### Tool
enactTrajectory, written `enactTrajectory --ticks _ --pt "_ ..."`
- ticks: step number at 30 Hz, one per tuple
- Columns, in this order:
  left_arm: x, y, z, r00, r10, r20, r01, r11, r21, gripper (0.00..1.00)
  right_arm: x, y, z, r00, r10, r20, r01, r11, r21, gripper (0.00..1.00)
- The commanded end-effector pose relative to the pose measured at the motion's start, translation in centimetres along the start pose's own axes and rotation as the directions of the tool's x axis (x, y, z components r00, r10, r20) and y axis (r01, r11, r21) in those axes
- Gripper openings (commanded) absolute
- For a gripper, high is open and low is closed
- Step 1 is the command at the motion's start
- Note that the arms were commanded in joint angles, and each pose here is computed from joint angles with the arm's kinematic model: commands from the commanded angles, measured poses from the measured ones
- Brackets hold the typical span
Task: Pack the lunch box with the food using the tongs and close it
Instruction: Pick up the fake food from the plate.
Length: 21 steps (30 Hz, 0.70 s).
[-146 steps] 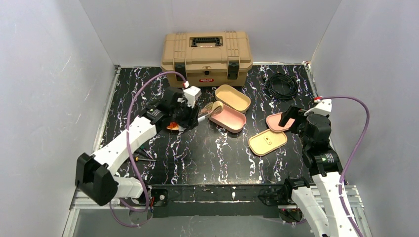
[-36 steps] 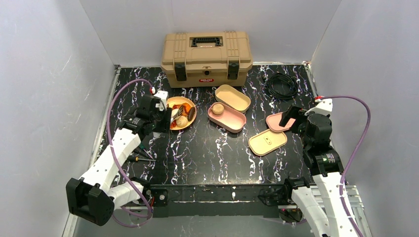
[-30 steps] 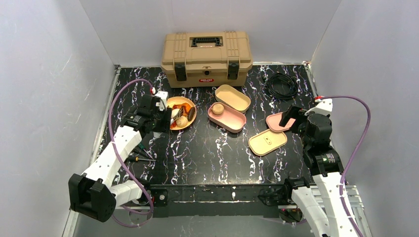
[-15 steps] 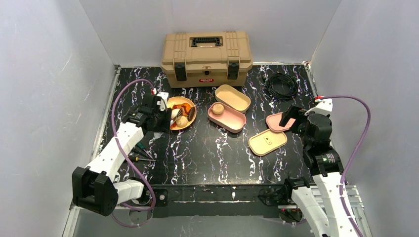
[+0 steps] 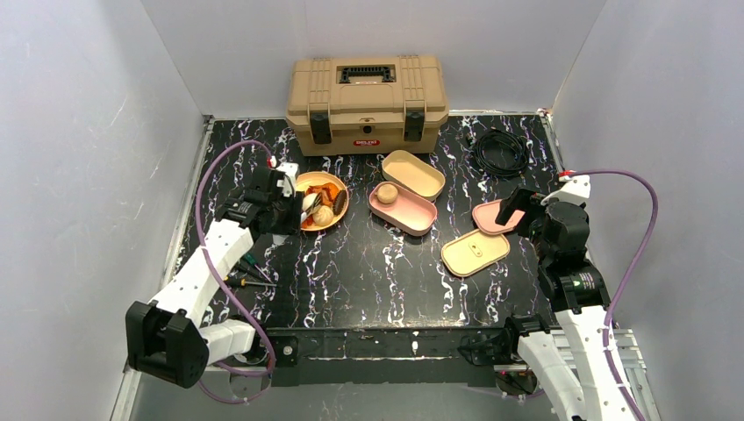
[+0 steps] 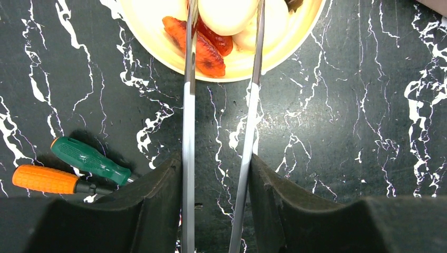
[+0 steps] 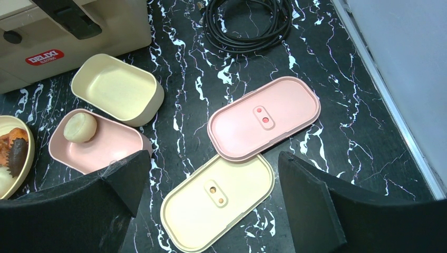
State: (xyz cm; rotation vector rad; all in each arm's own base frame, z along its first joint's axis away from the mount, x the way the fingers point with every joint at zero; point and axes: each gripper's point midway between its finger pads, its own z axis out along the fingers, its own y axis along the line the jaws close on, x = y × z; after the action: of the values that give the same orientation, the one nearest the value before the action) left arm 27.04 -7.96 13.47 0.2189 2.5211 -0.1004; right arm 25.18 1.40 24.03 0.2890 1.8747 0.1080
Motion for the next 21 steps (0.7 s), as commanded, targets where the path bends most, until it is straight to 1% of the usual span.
enactTrajectory --ticks 1,7,21 --pt "-1.4 0.24 -1.72 0.997 -0.006 0.082 0.006 1.0 -0.002 0.23 -1.99 0.39 -0.37 0.998 0.008 0.058 -0.008 1.0 -0.013 1.0" --pt "-1.67 0.22 -2.22 0.994 -0.011 0.112 0.01 1.0 0.004 0.21 -2.04 0.34 -0.42 0.998 0.008 0.06 -0.007 1.0 -0.01 1.0" --pt "-1.87 -0.06 -2.58 0.991 -0.011 0.133 0.008 1.0 0.021 0.19 -2.0 0.34 -0.39 0.998 0.008 0.059 -0.007 1.0 -0.01 1.0"
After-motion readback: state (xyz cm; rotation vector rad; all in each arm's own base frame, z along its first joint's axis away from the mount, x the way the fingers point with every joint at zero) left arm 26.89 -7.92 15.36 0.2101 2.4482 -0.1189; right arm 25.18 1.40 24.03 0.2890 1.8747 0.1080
